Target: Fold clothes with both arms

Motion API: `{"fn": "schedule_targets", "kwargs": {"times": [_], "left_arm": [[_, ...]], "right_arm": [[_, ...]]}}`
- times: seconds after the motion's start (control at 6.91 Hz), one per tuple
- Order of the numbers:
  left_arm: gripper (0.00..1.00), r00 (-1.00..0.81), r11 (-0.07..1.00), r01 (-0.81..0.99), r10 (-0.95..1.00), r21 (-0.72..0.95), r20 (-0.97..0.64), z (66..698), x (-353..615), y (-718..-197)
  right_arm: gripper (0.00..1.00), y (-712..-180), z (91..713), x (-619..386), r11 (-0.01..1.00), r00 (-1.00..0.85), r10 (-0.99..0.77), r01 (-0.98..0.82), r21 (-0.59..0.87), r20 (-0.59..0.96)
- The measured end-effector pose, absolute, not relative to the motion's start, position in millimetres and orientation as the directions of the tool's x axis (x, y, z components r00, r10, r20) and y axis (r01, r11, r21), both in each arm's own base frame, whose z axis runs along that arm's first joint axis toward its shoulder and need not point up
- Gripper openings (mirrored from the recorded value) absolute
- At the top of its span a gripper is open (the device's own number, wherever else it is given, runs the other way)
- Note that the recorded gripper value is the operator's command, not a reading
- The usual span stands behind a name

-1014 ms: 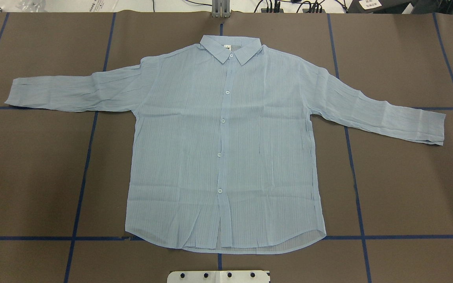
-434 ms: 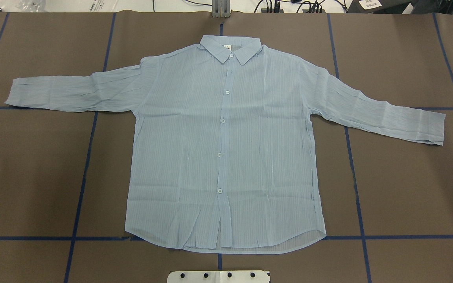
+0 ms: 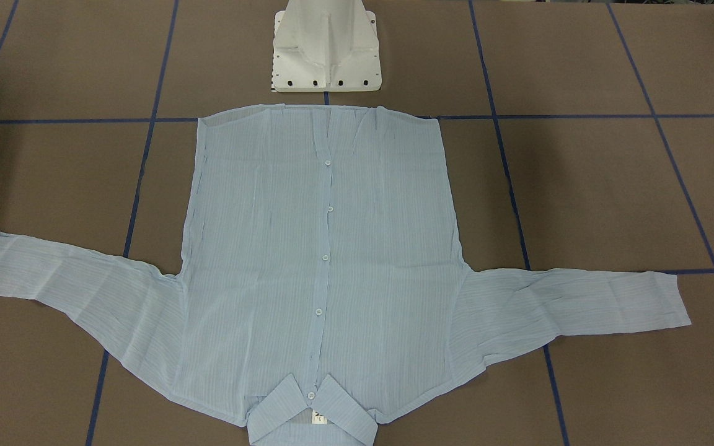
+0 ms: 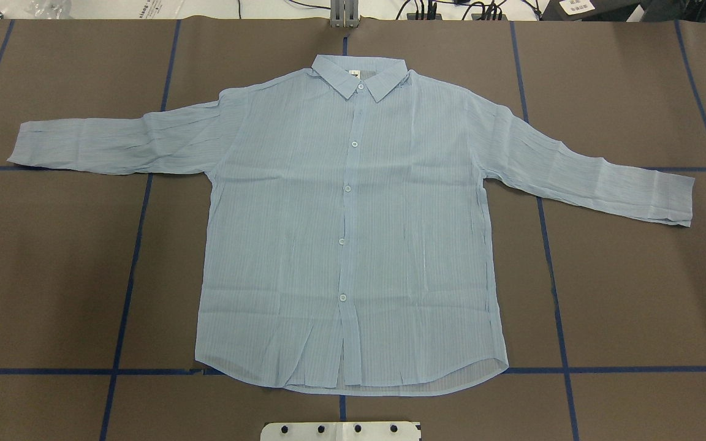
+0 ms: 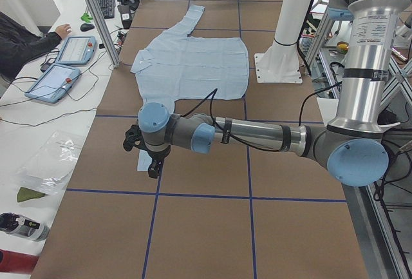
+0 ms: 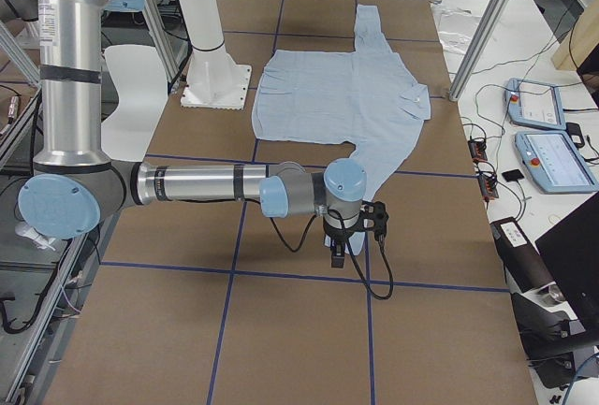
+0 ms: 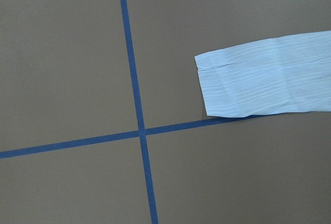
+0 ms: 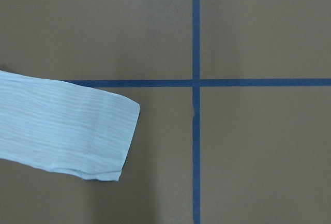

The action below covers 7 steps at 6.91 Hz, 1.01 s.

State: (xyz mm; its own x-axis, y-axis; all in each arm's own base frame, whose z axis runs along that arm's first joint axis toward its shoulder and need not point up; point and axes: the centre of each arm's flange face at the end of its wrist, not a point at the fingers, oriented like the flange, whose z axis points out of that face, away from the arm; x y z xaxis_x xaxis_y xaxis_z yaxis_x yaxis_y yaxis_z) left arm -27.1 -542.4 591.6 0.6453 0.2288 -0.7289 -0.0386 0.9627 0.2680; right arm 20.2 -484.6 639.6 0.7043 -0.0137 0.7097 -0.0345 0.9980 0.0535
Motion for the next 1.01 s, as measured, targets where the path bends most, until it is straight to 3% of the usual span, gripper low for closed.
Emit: {"fn": "schedule_targets", "kwargs": {"times": [0.29, 1.01], "left_arm": [[0.99, 0.632, 0.944, -0.029, 0.272, 0.328, -0.726, 599.7, -20.7, -544.9], [0.99, 0.623, 0.949, 0.021, 0.234, 0.315, -0.747, 580.4, -14.2, -559.5]], "right_arm": [[1.0, -488.0, 679.6, -5.3, 0.99, 0.682, -0.068, -0.043, 0.133, 0.728], [0.98, -478.4, 679.1, -105.2, 0.997, 0.634, 0.001, -0.064, 0.051, 0.773]]}}
